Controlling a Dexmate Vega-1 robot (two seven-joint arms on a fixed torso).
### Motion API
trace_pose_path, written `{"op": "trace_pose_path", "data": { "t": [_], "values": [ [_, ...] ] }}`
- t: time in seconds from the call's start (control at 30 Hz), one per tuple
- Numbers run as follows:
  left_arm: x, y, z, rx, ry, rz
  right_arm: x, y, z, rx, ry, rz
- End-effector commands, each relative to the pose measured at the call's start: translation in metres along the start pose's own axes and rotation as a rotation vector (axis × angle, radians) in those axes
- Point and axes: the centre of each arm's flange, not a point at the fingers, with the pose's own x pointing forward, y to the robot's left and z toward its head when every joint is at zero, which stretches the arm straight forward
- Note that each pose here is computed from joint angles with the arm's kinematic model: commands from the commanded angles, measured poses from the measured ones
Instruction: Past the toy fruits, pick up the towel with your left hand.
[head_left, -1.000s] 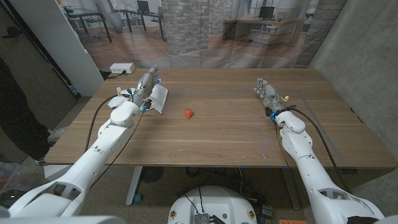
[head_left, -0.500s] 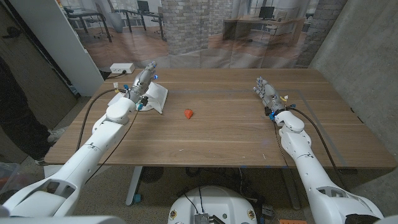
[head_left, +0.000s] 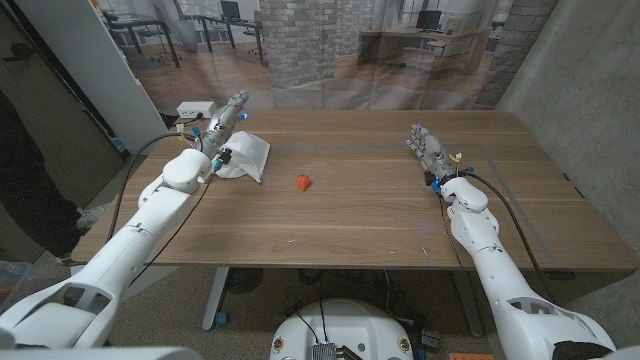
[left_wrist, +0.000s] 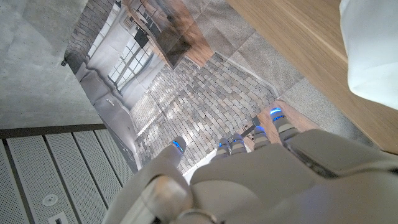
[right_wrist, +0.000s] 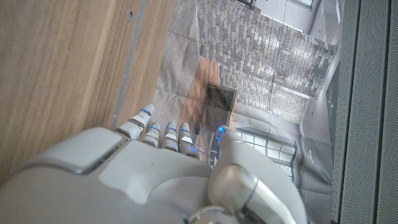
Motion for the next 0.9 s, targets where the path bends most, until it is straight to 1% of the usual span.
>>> {"op": "trace_pose_path", "data": {
  "t": [0.03,0.23,0.77,0.9],
  "values": [
    [0.001,0.016,0.011,0.087,-0.005,-0.003,0.002,0.002,-0.001,0.002,0.000,0.002],
    [0.000,0.025,0.017,0.136,-0.007,-0.009,0.001,0.002,-0.001,0.003,0.000,0.002],
    [-0.004,0.047,0.034,0.322,-0.001,-0.031,-0.003,0.005,0.000,0.001,-0.006,0.003],
    [-0.005,0.053,0.038,0.346,0.002,-0.036,-0.004,0.006,0.000,0.002,-0.006,0.005]
  ]
}}
